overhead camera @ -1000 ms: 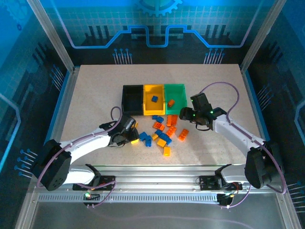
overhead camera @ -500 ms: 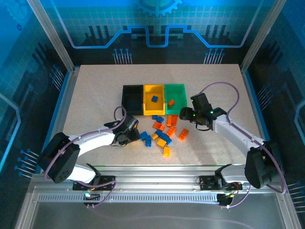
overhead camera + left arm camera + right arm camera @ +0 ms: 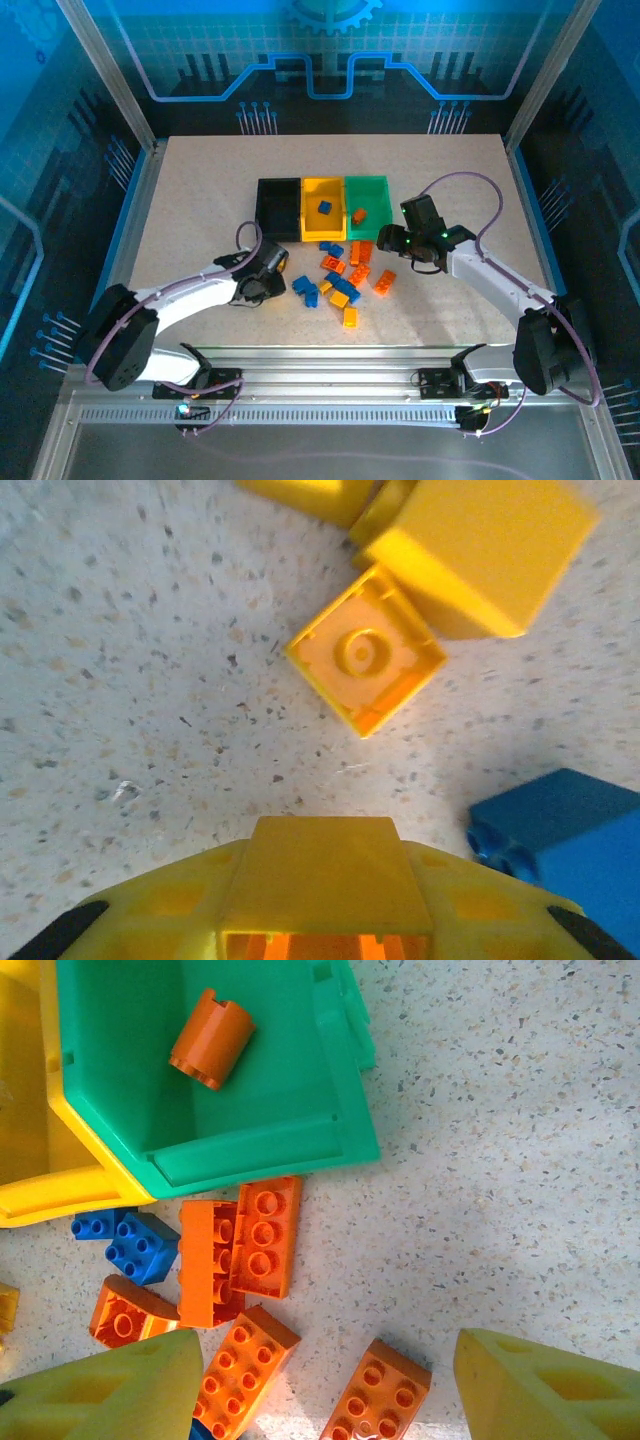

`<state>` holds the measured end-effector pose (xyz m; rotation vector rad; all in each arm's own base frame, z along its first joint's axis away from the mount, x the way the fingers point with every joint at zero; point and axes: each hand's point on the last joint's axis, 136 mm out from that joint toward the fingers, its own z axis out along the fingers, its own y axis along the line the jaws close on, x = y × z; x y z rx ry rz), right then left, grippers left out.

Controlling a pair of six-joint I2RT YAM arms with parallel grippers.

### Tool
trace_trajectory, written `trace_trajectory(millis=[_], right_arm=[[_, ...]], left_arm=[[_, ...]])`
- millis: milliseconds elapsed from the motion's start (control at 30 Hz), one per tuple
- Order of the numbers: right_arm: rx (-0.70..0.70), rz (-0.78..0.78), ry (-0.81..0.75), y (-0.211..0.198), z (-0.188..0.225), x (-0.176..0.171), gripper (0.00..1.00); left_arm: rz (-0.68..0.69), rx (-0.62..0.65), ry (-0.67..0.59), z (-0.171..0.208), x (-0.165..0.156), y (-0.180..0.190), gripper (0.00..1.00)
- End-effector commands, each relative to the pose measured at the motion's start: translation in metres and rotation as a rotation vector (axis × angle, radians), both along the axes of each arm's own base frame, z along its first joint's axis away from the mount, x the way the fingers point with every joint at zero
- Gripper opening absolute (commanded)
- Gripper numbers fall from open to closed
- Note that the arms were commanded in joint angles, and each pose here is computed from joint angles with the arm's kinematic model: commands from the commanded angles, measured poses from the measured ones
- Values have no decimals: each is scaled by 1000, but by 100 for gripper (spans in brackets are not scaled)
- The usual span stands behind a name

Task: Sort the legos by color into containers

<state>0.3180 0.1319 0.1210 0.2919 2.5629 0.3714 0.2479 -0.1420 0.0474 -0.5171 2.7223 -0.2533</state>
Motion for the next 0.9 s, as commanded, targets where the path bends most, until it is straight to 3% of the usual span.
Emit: trace_trajectory(millis=[0,100,267,533,700,867], right_arm=[[15,-19,-6,-3,6,2,69],[14,-23,-3,-3,4,3,69],[4,-28,25,-4,-5,1,69],[5,-22,48,-5,-6,-8,69],[13,-29,59,-7,-6,-16,69],[17,-45,115,-11,-21,-30,69]], left_arm=[[20,-13,-129,59,26,8,20],[75,-48,-207,90,60,16,20],[105,-6,-268,108,128,15,20],[132,113,-216,85,199,10,22],[123,131,-186,73,218,5,39],[121,72,-230,91,220,-3,63]])
